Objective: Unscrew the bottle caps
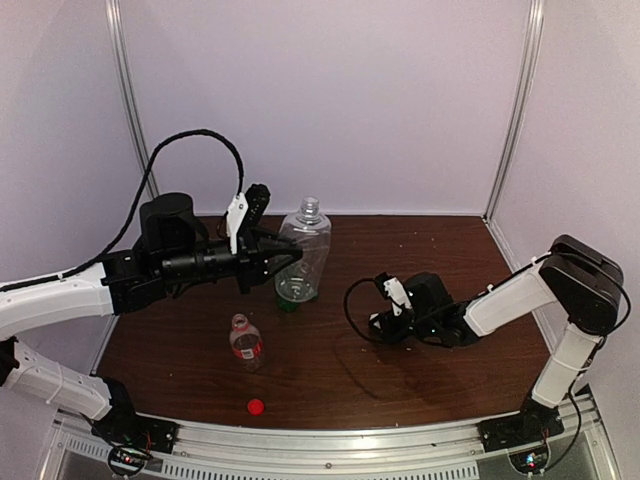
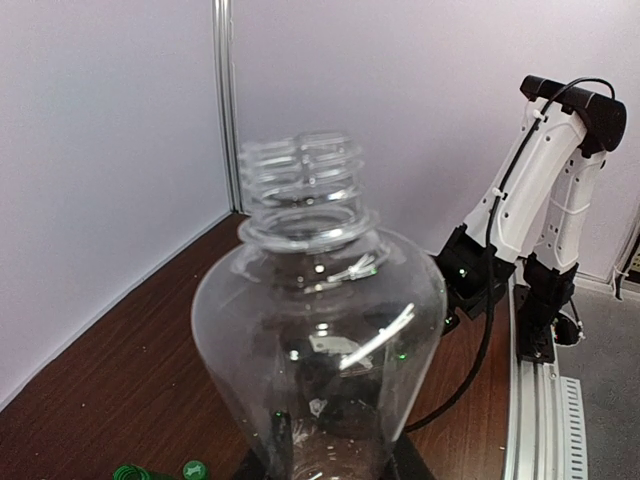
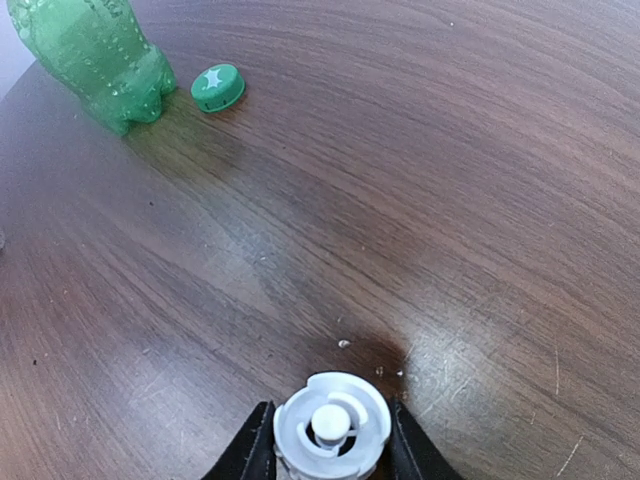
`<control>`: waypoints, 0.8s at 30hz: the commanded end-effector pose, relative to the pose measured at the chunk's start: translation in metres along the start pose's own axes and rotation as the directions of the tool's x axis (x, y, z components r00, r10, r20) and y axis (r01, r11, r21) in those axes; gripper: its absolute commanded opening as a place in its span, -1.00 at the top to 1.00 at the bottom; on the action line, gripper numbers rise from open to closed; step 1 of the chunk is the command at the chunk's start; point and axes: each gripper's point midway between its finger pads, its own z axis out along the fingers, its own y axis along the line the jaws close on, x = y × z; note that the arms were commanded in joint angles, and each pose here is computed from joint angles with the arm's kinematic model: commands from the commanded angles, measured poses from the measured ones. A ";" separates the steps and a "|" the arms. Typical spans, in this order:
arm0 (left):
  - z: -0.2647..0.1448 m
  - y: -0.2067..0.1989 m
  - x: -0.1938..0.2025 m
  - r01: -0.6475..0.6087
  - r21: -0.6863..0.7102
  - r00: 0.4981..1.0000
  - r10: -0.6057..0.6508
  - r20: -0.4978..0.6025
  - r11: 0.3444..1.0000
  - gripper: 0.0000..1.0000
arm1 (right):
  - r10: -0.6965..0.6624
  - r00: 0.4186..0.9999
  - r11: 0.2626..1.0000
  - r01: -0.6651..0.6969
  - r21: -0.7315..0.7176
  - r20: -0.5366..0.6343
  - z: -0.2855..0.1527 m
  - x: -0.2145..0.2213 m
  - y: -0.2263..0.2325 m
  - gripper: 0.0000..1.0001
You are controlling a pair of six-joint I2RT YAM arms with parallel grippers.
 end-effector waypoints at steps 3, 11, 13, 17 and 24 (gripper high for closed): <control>-0.001 0.004 -0.016 -0.020 -0.018 0.998 0.021 0.061 1.000 0.91 | -0.003 0.999 1.000 0.004 -0.019 0.043 -0.009 -0.017 0.008 0.08; 0.001 0.005 -0.012 -0.016 -0.018 0.999 0.016 0.050 1.000 0.91 | 0.010 0.988 0.996 0.005 -0.093 0.153 -0.053 -0.067 0.030 -0.35; 0.003 0.004 -0.010 -0.015 -0.014 0.999 0.016 0.046 1.000 0.91 | 0.011 0.981 0.993 0.012 -0.120 0.196 -0.071 -0.085 0.038 -0.41; 0.005 0.003 -0.008 -0.012 -0.002 0.999 0.012 0.042 1.000 0.91 | -0.007 0.960 0.978 0.065 -0.197 0.282 -0.114 -0.123 0.061 -0.52; 0.011 0.000 -0.005 -0.011 0.024 0.999 0.010 0.038 1.000 0.90 | -0.050 0.921 0.893 0.215 -0.395 0.387 -0.195 -0.184 0.119 -0.71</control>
